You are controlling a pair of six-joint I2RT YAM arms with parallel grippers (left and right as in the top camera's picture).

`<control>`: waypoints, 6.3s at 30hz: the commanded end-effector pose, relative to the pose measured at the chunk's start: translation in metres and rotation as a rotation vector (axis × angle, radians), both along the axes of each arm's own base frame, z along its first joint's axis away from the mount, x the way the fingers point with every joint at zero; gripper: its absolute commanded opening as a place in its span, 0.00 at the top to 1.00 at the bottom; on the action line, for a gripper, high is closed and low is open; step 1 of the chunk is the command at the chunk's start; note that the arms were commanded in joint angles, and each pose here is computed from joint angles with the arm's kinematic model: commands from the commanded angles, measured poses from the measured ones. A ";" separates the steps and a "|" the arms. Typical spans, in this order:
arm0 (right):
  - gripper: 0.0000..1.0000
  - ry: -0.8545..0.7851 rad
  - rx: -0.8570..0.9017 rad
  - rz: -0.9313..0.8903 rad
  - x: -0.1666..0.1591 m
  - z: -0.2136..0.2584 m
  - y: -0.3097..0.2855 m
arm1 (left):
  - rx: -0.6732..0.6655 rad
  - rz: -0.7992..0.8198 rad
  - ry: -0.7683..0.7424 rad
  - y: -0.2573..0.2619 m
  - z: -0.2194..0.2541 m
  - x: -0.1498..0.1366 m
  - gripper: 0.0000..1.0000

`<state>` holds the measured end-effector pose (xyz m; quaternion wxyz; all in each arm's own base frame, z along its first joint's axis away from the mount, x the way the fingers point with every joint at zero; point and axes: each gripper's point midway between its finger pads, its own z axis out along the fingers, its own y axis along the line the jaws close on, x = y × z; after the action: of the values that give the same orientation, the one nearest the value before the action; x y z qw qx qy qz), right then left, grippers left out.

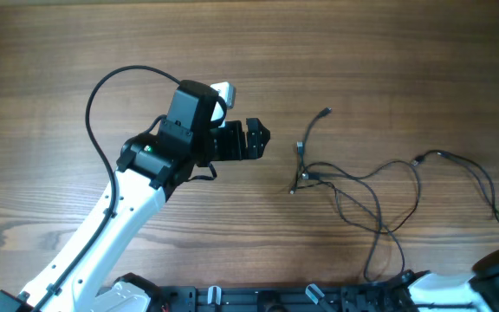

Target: Untangle cables

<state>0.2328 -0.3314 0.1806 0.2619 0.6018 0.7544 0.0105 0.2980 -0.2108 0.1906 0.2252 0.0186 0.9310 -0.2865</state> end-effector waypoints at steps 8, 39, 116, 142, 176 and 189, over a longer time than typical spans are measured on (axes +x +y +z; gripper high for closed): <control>0.00 -0.259 0.018 0.483 0.064 0.054 0.093 | -0.014 -0.005 0.004 -0.003 0.003 -0.001 0.00; 0.00 0.339 0.440 1.291 0.002 -0.073 0.370 | -0.014 -0.005 0.004 -0.003 0.003 -0.001 0.00; 0.96 -0.072 -0.738 1.654 0.126 0.148 0.375 | -0.014 -0.005 0.004 -0.003 0.003 -0.001 0.00; 0.96 -1.163 -1.227 1.034 0.133 0.466 0.393 | -0.014 -0.005 0.004 -0.003 0.003 -0.001 0.00; 0.96 -0.004 -0.984 0.163 0.101 0.273 -0.009 | -0.014 -0.005 0.004 -0.003 0.003 -0.001 0.00; 0.96 0.018 -0.868 0.145 0.086 0.238 -0.038 | -0.014 -0.005 0.004 -0.003 0.003 -0.001 0.00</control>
<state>0.3071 -0.3650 0.4393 0.4947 0.3780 0.7149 -0.3181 0.2980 -0.2109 0.1904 0.2245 0.0171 0.9312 -0.2867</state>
